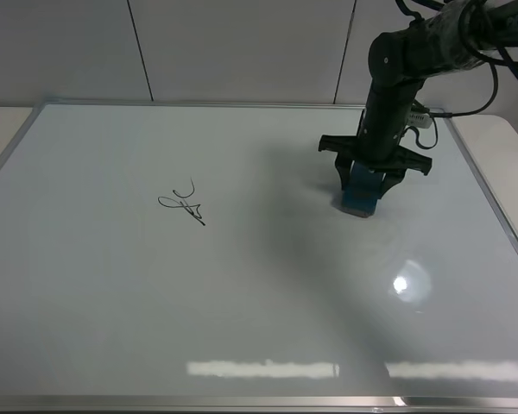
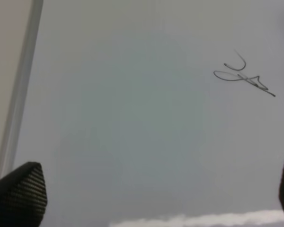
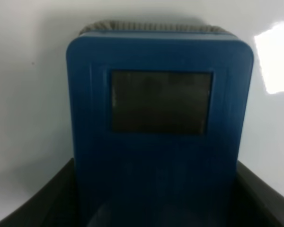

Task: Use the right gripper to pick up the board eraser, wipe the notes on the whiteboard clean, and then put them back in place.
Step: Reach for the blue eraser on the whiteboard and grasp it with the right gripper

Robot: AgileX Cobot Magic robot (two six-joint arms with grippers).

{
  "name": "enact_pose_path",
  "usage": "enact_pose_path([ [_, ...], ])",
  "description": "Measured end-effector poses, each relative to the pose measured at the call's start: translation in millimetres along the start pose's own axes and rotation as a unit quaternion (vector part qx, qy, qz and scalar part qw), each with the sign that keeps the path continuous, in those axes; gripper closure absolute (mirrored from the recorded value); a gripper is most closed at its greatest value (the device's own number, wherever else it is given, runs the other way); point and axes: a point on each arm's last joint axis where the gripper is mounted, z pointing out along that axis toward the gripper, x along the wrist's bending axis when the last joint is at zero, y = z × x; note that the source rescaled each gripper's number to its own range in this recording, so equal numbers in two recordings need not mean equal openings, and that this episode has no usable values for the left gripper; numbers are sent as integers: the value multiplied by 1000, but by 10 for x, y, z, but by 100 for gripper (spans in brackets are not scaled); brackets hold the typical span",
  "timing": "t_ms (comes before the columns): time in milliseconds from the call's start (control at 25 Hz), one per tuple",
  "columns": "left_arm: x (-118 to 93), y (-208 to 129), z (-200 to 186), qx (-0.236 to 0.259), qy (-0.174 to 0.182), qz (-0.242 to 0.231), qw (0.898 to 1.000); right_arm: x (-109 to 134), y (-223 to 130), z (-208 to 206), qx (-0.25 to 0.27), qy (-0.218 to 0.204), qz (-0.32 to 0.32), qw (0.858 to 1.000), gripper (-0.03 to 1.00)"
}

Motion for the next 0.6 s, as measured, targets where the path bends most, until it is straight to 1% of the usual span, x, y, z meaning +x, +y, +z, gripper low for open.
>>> enact_pose_path([
  [600, 0, 0, 0, 0, 0, 0, 1000, -6, -4, 0, 2, -4, -1, 1000, 97],
])
